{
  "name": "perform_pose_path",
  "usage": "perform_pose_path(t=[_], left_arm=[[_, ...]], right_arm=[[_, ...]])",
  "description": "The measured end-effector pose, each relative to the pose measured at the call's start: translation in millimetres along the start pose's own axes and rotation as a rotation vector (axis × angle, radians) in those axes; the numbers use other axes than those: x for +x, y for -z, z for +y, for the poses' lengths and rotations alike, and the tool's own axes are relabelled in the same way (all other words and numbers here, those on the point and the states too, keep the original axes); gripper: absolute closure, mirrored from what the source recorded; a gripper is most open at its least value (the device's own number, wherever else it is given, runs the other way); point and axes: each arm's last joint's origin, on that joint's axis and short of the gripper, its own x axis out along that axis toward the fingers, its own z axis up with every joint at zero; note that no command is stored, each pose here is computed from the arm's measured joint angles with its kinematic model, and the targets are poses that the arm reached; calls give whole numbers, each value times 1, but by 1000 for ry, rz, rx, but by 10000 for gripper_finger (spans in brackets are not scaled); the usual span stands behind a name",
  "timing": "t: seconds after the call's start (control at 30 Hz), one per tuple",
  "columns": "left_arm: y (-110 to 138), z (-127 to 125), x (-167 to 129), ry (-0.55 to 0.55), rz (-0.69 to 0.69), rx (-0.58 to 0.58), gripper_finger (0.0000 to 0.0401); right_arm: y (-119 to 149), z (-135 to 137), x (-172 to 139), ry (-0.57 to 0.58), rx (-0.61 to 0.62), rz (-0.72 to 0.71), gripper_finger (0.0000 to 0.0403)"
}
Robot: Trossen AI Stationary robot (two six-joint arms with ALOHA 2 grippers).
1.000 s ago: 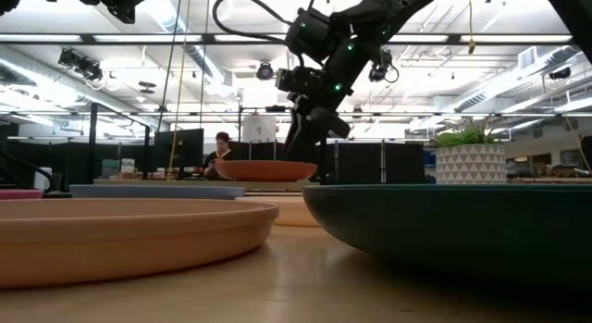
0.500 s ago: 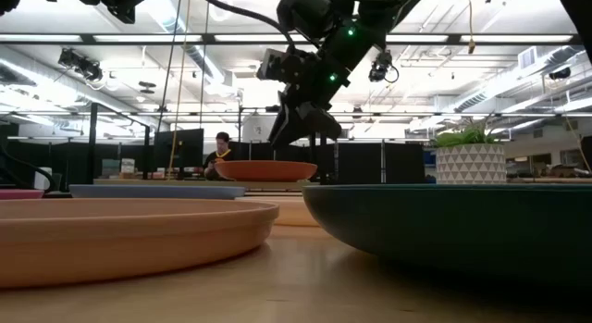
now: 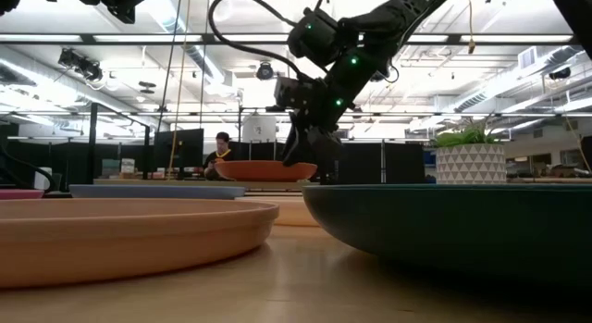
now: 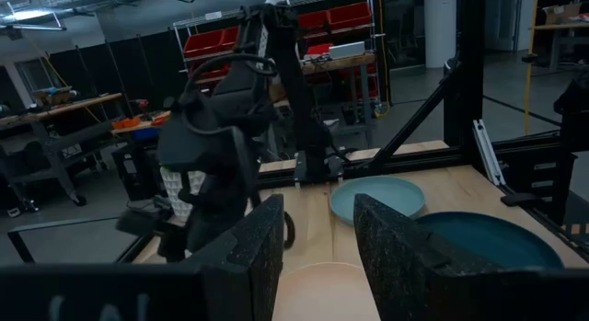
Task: Place and stack plates onto a shelf
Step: Put the orange plate on the shelf, then stack the blue plate on top of the orange plate
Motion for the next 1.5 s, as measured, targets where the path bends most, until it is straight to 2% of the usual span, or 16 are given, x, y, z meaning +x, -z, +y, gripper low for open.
perform_pose_path(t=[0.2,0.47,0.67,0.83,1.0,1.17,1.37,1.5], left_arm=[[0,0,0,0,-3,-2,259],[0,0,0,0,-3,-46,259],[-3,1,0,-4,-27,-77,259],[-6,1,1,-9,-56,-98,259],[-9,-3,15,-16,83,-61,259],[-22,-8,37,-42,196,-12,259],[-8,-13,63,-83,315,19,260],[1,-12,77,-14,467,-59,260]], right_arm=[[5,-7,3,16,17,7,296],[-7,4,-7,65,-22,65,296],[-31,24,-47,64,-31,88,296],[-33,30,-92,-16,128,98,296],[-15,40,-122,-98,297,75,296],[8,55,-147,-31,394,30,296],[34,79,-165,17,461,-188,296],[53,94,-166,23,446,-328,296]])
